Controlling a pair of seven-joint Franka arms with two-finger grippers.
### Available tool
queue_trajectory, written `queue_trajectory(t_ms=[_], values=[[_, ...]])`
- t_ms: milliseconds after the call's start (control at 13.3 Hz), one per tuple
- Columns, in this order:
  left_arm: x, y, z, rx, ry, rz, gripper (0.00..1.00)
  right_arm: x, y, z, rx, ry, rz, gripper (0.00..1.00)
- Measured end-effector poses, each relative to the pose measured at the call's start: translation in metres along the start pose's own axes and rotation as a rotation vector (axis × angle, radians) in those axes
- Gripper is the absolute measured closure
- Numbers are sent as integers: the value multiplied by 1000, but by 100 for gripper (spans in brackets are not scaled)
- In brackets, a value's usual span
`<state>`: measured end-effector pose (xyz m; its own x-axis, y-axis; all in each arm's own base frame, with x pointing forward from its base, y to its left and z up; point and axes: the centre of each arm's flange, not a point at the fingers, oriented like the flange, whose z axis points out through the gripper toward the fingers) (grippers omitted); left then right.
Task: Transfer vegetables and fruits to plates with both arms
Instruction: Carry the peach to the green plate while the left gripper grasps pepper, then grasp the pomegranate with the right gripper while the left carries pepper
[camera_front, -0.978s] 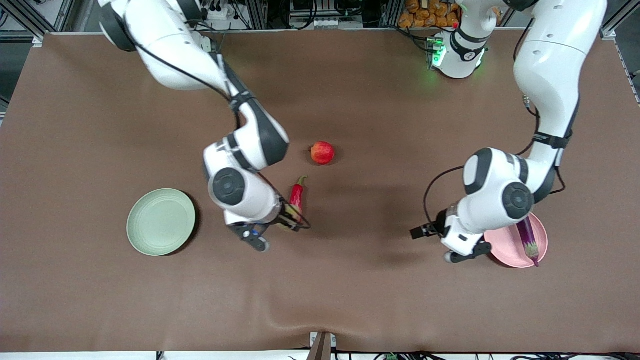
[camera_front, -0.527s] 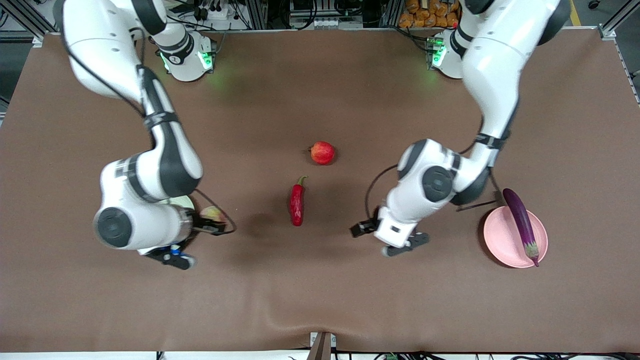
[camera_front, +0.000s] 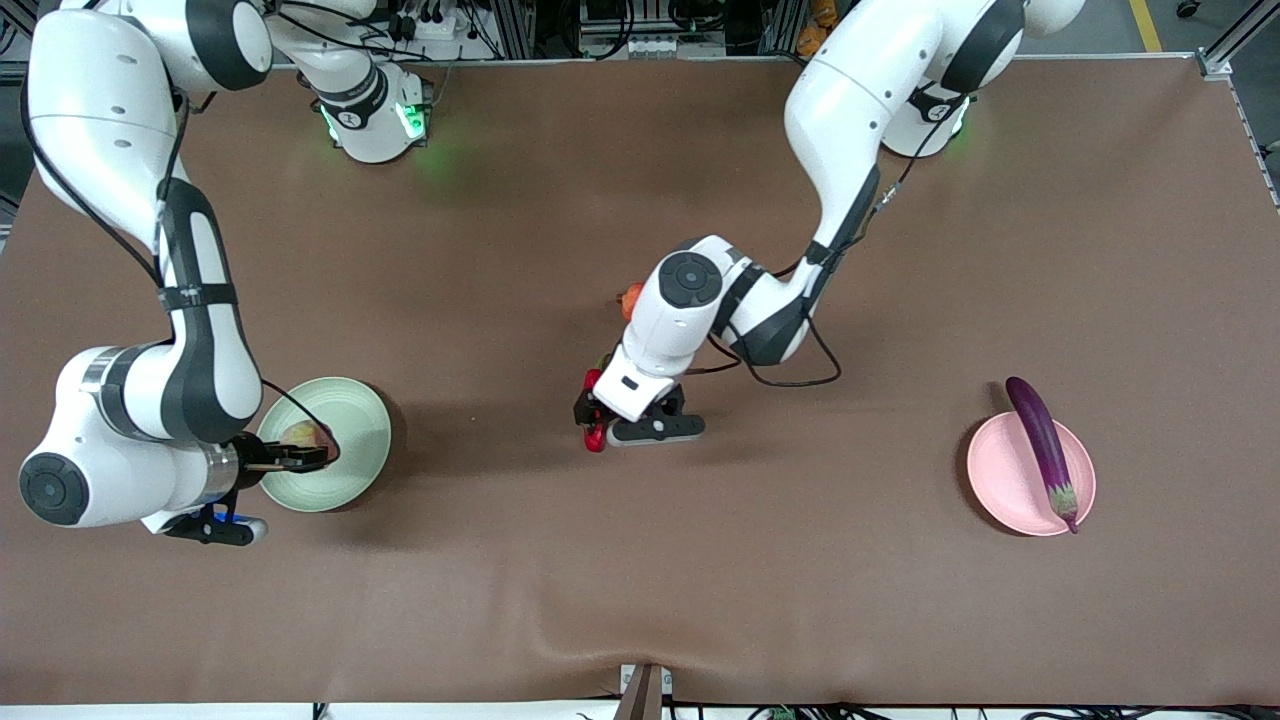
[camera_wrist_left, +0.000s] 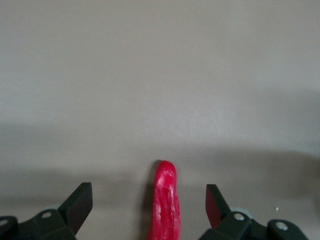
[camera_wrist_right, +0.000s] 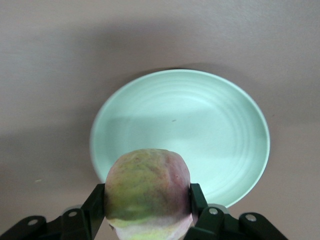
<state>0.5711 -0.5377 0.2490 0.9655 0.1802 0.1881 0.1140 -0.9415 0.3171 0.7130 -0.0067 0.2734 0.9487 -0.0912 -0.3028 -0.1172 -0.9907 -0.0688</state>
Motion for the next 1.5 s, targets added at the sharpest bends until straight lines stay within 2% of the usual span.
queue_trajectory(t_ms=[226,451,527,677,752,827,903,1128,1204,1354,1504], values=[[-34,12,26,14,10,61,0,1,15,40,1,-6,0,28],[-51,17,38,14,9,86,1,-2,13,54,1,-24,-2,28],[-55,16,44,22,5,91,2,-3,14,55,1,-26,-2,22],[-65,13,56,34,-7,100,4,-4,15,53,1,-36,-1,1],[-70,13,62,40,-12,106,11,-5,14,47,2,-38,-3,1],[-76,14,66,43,-17,113,11,-6,11,37,4,-39,-7,0],[-81,15,68,43,-19,118,20,-8,6,26,7,-44,-15,0],[-83,17,68,43,-17,124,57,-11,-10,8,15,-49,-38,0],[-81,17,67,42,-13,124,64,-12,-17,5,20,-48,-36,0],[-68,17,60,38,16,120,65,-17,-42,-3,34,-41,10,0],[-32,17,33,7,58,7,65,-25,-76,-10,52,-39,68,0]])
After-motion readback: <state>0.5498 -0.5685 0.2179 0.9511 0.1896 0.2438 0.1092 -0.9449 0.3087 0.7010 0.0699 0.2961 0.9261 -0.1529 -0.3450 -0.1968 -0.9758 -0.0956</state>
